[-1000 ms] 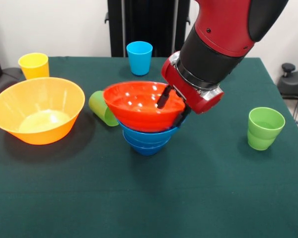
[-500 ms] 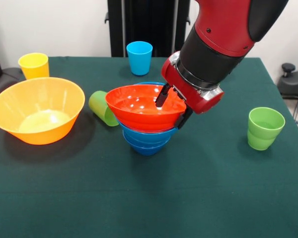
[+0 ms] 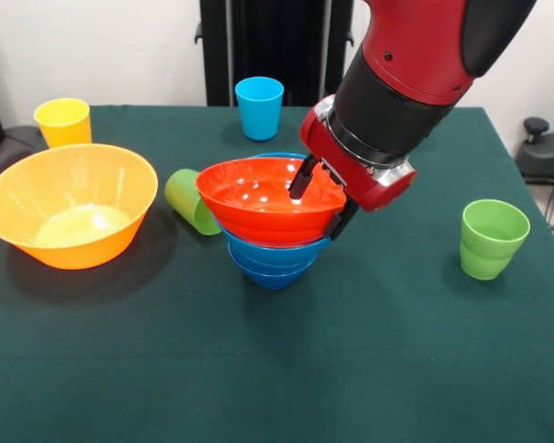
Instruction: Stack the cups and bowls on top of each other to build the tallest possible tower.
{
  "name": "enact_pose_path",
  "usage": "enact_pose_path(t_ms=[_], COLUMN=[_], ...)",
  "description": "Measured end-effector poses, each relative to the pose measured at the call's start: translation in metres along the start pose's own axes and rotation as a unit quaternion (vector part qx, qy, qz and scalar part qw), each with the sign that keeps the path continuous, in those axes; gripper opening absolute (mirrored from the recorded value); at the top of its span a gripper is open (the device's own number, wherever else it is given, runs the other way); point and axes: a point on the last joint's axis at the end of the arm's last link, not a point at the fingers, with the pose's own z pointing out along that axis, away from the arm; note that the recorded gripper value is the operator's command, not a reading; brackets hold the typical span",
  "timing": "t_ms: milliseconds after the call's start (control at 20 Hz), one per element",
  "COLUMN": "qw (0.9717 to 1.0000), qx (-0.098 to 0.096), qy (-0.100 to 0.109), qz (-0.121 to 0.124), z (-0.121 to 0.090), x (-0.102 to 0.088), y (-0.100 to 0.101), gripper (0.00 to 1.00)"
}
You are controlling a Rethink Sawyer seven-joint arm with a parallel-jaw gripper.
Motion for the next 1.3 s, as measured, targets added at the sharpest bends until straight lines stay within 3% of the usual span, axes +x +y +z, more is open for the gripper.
enact_pose_path(t_ms=[400,850,1300], qw=[1.0000,0.9996,0.9991], qx=[0.002,0.015,0.025], qy=[0.003,0.023,0.029], qz=[0.000,0.010,0.019], z=[-0.009,-0.053,-0.095], x=[-0.005,-0.037,-0.065], y=[0.001,-0.001,-0.009], gripper=[1.00,1.00,1.00])
